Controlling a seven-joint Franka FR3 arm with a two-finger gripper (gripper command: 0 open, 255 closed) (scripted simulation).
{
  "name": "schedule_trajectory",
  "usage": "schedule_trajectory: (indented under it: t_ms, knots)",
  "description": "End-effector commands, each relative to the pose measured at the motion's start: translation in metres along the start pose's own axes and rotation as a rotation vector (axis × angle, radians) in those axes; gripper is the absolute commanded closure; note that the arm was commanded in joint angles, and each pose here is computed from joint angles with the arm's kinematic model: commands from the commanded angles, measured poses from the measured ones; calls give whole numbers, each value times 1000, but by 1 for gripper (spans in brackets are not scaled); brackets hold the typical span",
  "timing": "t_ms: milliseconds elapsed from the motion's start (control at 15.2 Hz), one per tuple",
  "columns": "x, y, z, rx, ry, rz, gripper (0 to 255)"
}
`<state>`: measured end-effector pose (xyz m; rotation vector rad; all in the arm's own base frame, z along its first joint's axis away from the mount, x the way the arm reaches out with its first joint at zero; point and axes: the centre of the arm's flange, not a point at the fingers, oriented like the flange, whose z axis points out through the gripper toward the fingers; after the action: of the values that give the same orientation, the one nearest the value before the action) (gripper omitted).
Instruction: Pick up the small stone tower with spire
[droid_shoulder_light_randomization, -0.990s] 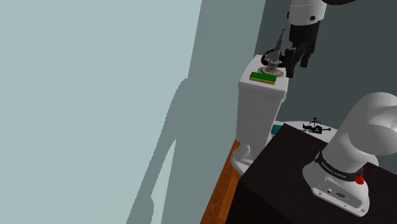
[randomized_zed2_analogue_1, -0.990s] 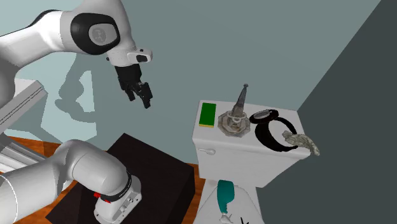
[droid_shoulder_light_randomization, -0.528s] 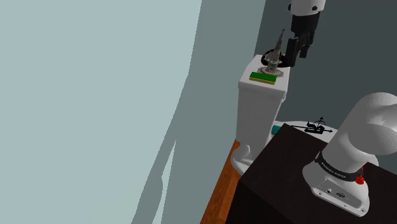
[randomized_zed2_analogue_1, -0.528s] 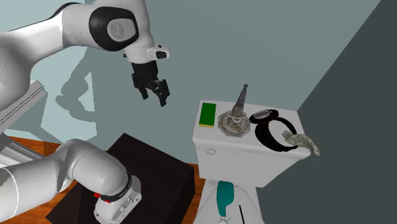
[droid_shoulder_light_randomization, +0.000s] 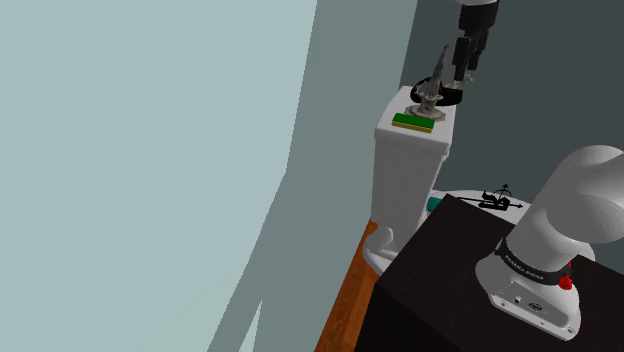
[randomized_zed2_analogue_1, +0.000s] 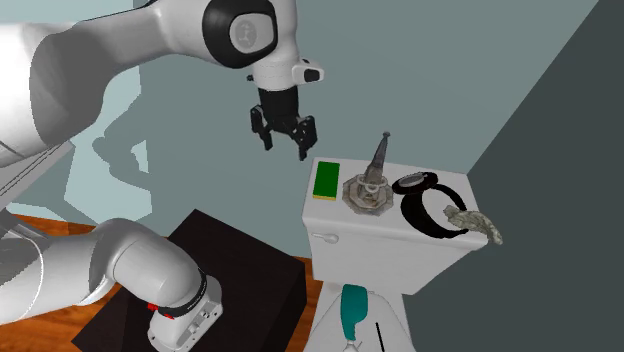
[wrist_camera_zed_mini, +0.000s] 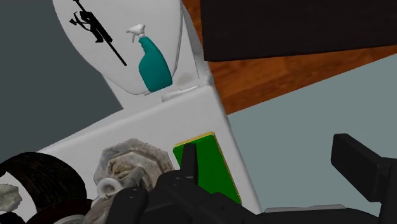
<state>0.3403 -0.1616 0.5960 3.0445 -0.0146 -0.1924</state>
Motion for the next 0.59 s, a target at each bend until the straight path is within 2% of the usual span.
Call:
schedule_trajectory:
  t_ms: [0,528]
  knots:
    - [13,22,-4,6,6,-26,0]
    - [64,116,-22,34,29,-121,0]
